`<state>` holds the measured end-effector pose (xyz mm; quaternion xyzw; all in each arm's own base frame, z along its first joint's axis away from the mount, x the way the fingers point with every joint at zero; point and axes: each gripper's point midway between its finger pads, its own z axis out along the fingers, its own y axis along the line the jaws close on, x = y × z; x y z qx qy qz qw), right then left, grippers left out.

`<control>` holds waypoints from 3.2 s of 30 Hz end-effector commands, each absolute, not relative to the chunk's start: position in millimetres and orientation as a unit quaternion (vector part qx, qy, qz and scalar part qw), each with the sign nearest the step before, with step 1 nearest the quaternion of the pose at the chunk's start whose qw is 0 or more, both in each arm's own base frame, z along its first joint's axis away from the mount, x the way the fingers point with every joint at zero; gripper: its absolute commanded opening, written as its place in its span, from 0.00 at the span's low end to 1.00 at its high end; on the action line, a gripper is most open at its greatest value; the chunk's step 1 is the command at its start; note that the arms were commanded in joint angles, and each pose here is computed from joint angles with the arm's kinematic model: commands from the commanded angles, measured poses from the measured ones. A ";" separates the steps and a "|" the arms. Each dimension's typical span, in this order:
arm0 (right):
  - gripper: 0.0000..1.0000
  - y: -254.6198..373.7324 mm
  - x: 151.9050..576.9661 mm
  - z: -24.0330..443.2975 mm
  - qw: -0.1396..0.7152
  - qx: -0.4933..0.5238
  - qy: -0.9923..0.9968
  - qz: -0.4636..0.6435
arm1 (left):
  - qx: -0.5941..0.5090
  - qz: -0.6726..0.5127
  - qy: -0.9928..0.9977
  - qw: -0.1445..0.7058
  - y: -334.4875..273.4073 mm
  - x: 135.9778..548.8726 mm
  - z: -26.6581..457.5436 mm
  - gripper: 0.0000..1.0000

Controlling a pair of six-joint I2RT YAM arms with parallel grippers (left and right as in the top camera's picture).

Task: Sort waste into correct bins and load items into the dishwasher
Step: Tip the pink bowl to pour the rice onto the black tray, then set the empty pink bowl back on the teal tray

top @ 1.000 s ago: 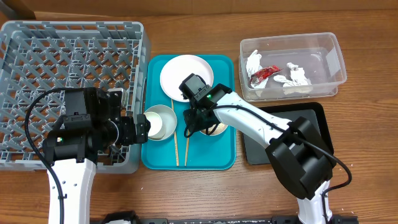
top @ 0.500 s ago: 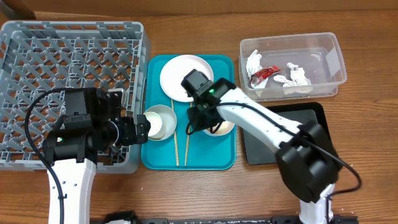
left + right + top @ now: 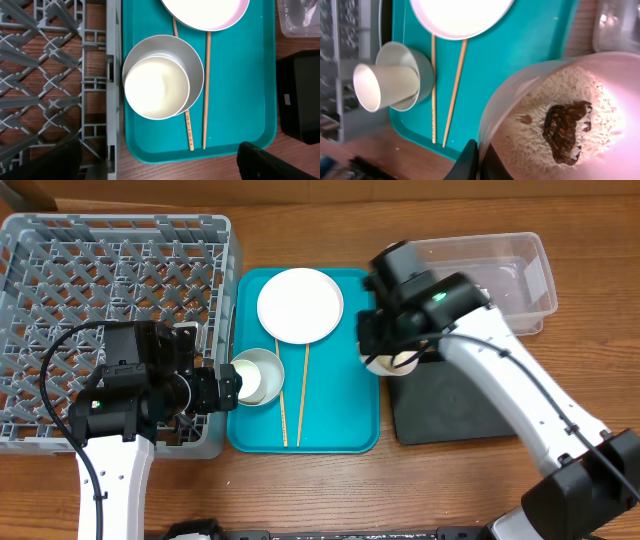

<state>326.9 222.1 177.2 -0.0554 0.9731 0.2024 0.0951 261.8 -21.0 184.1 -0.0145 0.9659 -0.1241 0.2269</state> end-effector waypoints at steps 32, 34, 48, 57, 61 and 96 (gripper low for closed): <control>0.04 72.0 325.1 179.4 0.061 0.169 0.693 0.699 | 0.000 -0.120 0.963 0.241 -21.3 267.2 192.3 1.00; 0.04 63.6 325.1 183.9 0.063 0.182 0.676 0.711 | 0.000 -0.120 0.963 0.241 -21.3 267.2 192.3 1.00; 0.04 27.8 328.7 184.0 -0.054 0.359 0.601 0.712 | 0.000 -0.120 0.963 0.240 -21.3 266.9 192.1 1.00; 0.04 26.2 331.6 184.6 -0.002 0.314 0.626 0.713 | 0.000 -0.120 0.963 0.240 -21.3 266.9 192.1 1.00; 0.04 36.5 330.6 171.5 0.030 0.281 0.677 0.679 | 0.000 -0.120 0.963 0.241 -21.3 267.2 192.2 1.00; 0.04 309.7 324.2 88.3 0.165 -0.245 0.934 0.199 | 0.000 -0.119 0.963 0.241 -21.1 267.4 192.3 1.00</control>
